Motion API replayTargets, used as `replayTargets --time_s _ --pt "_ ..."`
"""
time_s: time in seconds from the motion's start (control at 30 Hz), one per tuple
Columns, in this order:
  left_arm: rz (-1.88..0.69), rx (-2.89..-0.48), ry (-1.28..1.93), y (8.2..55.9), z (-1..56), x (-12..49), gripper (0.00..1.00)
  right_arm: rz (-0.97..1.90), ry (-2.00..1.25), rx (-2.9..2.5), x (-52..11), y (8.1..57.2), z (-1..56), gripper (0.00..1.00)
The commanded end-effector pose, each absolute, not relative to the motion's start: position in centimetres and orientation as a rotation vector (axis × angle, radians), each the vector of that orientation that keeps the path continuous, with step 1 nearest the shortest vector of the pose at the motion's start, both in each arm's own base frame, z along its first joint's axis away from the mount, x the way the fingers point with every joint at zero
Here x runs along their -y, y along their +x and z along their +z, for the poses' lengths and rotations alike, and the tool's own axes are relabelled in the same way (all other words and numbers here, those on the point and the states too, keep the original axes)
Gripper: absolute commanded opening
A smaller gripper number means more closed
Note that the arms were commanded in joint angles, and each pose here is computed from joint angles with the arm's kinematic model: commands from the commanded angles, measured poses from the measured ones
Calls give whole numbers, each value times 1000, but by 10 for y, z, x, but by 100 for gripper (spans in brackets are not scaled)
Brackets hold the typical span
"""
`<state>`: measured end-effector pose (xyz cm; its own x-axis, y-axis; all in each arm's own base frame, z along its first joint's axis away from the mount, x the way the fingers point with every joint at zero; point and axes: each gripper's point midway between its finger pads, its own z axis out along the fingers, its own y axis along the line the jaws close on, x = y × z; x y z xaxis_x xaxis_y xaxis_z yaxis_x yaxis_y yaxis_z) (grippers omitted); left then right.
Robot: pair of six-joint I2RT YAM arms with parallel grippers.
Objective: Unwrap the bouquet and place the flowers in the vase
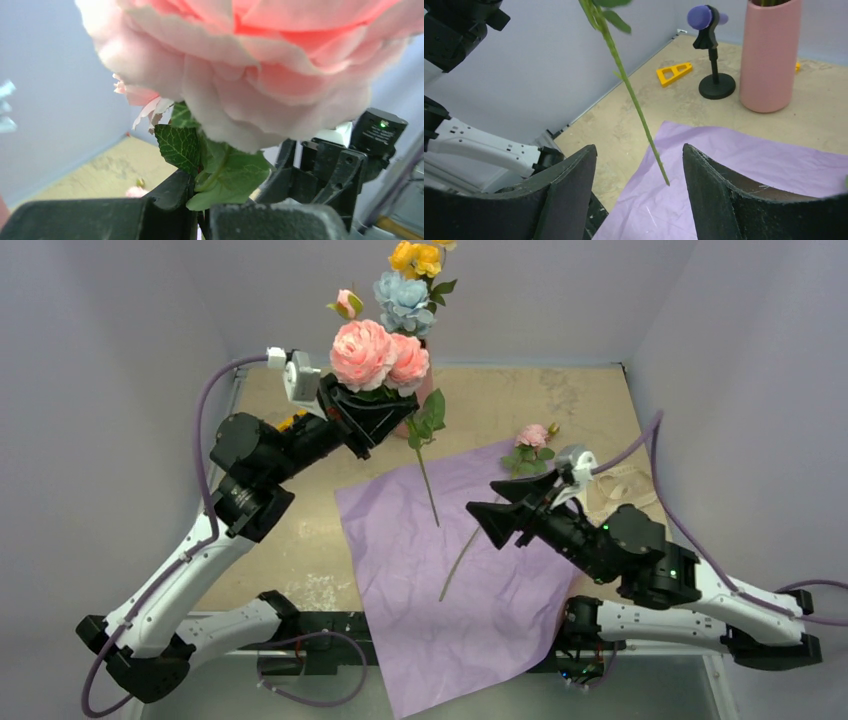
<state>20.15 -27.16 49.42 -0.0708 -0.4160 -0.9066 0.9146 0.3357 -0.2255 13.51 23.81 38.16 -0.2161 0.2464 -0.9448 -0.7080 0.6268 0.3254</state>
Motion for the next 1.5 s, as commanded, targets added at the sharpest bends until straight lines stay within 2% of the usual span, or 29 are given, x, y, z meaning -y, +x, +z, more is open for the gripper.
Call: replayTargets --time_s 0.0,0.13,0.23,0.5,1.1,1.47 --pt "-999 -1041 521 219 548 255 0 900 -291 -1555 -198 136 387 66" --pt "-836 -983 465 249 581 248 0 873 -262 -1568 -181 137 369 64" --pt "-713 -845 493 259 608 248 0 845 -255 -1591 -178 139 353 64" --pt "-483 -715 536 306 627 267 0 785 -280 -1670 -182 141 313 63" --pt "-330 -669 557 354 627 283 0 814 -310 -1721 -195 136 278 63" --pt "-325 -771 563 398 586 291 0 808 -306 -1724 -192 136 276 63"
